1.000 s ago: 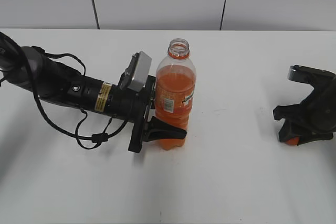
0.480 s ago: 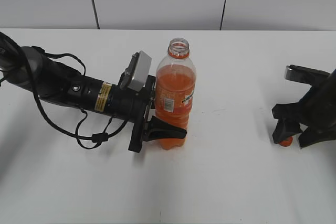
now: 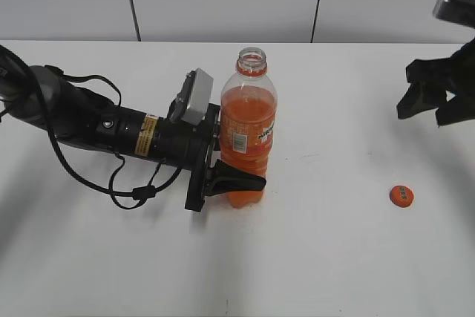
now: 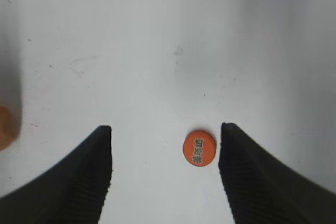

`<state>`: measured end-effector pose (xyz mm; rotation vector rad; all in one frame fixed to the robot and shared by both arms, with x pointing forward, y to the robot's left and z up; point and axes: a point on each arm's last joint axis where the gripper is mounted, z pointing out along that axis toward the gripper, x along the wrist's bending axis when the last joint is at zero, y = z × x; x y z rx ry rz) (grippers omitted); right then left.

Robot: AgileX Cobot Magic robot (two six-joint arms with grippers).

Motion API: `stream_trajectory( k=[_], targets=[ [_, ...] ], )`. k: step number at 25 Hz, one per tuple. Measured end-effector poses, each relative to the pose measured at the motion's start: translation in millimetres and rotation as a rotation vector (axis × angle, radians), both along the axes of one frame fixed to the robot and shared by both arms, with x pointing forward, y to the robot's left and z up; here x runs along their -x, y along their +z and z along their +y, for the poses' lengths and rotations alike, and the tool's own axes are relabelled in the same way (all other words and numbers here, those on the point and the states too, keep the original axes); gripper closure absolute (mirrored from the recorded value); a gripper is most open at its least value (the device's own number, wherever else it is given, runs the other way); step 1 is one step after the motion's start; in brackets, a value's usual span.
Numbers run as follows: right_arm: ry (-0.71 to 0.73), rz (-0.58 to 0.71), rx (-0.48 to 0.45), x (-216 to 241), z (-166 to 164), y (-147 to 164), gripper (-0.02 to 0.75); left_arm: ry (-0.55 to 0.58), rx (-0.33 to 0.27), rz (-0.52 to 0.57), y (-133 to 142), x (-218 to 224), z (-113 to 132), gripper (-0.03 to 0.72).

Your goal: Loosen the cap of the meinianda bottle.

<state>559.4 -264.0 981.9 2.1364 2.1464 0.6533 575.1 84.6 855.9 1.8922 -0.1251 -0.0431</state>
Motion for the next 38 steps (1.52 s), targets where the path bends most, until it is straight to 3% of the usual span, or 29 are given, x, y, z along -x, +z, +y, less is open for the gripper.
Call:
stream_trajectory(
  k=[7, 11, 17, 24, 38],
  targets=[
    [0.002, -0.133, -0.006, 4, 0, 42, 0.257, 0.000, 0.000, 0.000, 0, 0, 0, 0.275],
    [0.005, -0.149, -0.002, 7, 0, 48, 0.257, -0.003, 0.016, 0.004, 2, 0, 0, 0.246],
    [0.009, -0.159, 0.003, 9, -1, 51, 0.257, 0.001, 0.050, 0.009, 7, 0, -1, 0.139],
    [0.012, -0.164, 0.007, 10, -1, 54, 0.257, 0.002, 0.060, -0.011, 16, -1, -2, 0.125],
    [0.052, -0.276, 0.015, 6, 0, 109, 0.257, 0.007, 0.128, -0.149, 95, 2, -1, 0.123]
  ],
)
